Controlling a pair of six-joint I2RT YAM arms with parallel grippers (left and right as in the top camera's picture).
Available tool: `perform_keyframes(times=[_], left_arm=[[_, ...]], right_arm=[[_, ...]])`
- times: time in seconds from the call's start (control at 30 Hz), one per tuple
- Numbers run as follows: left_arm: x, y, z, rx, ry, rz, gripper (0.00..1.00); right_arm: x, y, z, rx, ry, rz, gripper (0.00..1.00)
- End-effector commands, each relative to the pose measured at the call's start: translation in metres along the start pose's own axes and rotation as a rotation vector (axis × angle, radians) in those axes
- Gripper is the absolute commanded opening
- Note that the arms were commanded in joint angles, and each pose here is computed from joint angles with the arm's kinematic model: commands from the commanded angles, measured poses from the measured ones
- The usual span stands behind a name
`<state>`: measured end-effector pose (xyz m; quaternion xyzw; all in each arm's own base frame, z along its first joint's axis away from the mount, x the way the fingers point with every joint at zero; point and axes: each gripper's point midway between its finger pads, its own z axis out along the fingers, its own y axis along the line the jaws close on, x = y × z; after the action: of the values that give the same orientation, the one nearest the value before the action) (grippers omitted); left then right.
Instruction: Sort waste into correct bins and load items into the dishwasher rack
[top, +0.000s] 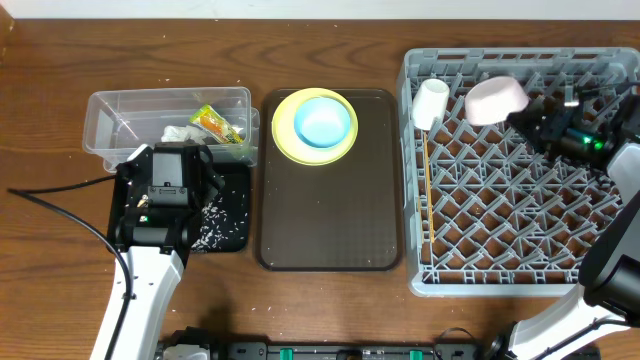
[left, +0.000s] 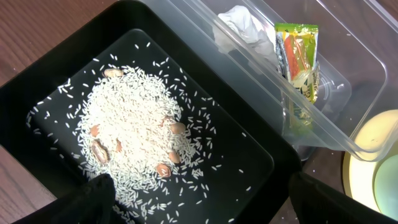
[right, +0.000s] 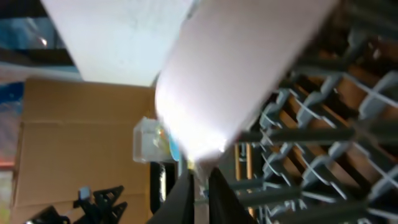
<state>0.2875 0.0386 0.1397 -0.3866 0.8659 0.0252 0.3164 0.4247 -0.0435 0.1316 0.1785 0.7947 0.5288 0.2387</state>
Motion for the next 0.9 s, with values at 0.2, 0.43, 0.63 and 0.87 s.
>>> perform_keyframes(times=[0.2,0.43,0.63,0.87], left_arm=[[-0.008,-0.004,-0.004,0.008,-0.015,-0.016,0.92],[-0.008,-0.004,-0.004,0.008,-0.015,-0.016,0.92],[-0.008,-0.004,-0.004,0.008,-0.015,-0.016,0.92],[-0.008,-0.004,-0.004,0.008,-0.015,-0.016,0.92]], right_arm=[[0.017,-0.031,-0.006,0.129,0.034,-0.037,0.08],[0.02,-0.034,-0.017,0.234,0.027,-0.043,0.05],[0.013,-0.004,-0.033,0.338,-0.028,-0.162,0.05],[0.004,0.033,-0.053,0.627,-0.143,-0.386,0.1]])
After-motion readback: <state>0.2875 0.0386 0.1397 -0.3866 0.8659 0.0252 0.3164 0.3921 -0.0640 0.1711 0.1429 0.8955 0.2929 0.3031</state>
